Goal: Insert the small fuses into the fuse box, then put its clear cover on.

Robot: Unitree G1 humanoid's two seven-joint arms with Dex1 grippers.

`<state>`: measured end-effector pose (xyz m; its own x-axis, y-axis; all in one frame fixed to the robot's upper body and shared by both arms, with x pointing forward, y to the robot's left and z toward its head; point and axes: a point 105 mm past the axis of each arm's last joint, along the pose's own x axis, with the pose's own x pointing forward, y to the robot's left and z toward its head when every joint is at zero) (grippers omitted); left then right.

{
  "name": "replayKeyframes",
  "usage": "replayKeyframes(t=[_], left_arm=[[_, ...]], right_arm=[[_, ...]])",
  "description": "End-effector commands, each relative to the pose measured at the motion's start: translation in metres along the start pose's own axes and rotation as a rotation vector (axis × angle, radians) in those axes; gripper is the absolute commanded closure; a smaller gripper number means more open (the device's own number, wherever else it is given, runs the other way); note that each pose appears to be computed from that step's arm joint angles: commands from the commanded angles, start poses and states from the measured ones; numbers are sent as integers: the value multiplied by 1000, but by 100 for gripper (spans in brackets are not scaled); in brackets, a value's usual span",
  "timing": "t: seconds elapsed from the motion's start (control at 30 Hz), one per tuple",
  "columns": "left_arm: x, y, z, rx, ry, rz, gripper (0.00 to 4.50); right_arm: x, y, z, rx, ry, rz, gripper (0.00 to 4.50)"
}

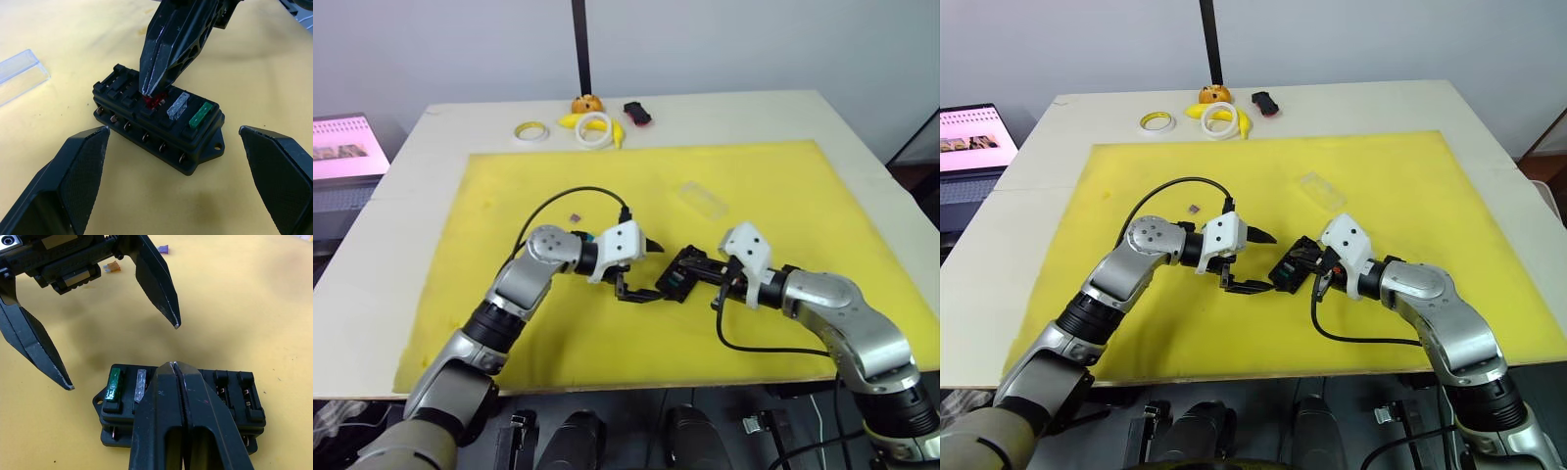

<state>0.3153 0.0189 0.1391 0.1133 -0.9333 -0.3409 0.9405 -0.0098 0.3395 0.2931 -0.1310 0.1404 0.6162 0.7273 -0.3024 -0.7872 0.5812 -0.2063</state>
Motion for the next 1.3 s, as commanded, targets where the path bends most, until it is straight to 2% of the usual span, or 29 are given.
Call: replayKeyframes(t=[0.03,0.13,0.37,0.53,0.77,1.0,1.3], left_arm=[[-3,6,11,43,-25,18,0],[-3,7,11,44,-24,20,0],[-3,7,11,45,-26,19,0],[-2,7,11,45,-28,18,0],[-2,7,11,46,-28,19,0],[-1,7,11,49,-28,19,0],[-1,6,11,54,-28,13,0]], right_arm=[[-1,1,-16,64,63,-1,448],[-2,2,-14,81,54,1,448],[-7,-4,14,94,-54,-6,448],[-9,-5,19,112,-71,-1,448],[-4,-3,13,125,-54,-2,448],[2,0,-18,135,85,-20,448],[4,4,-25,80,109,-16,448]])
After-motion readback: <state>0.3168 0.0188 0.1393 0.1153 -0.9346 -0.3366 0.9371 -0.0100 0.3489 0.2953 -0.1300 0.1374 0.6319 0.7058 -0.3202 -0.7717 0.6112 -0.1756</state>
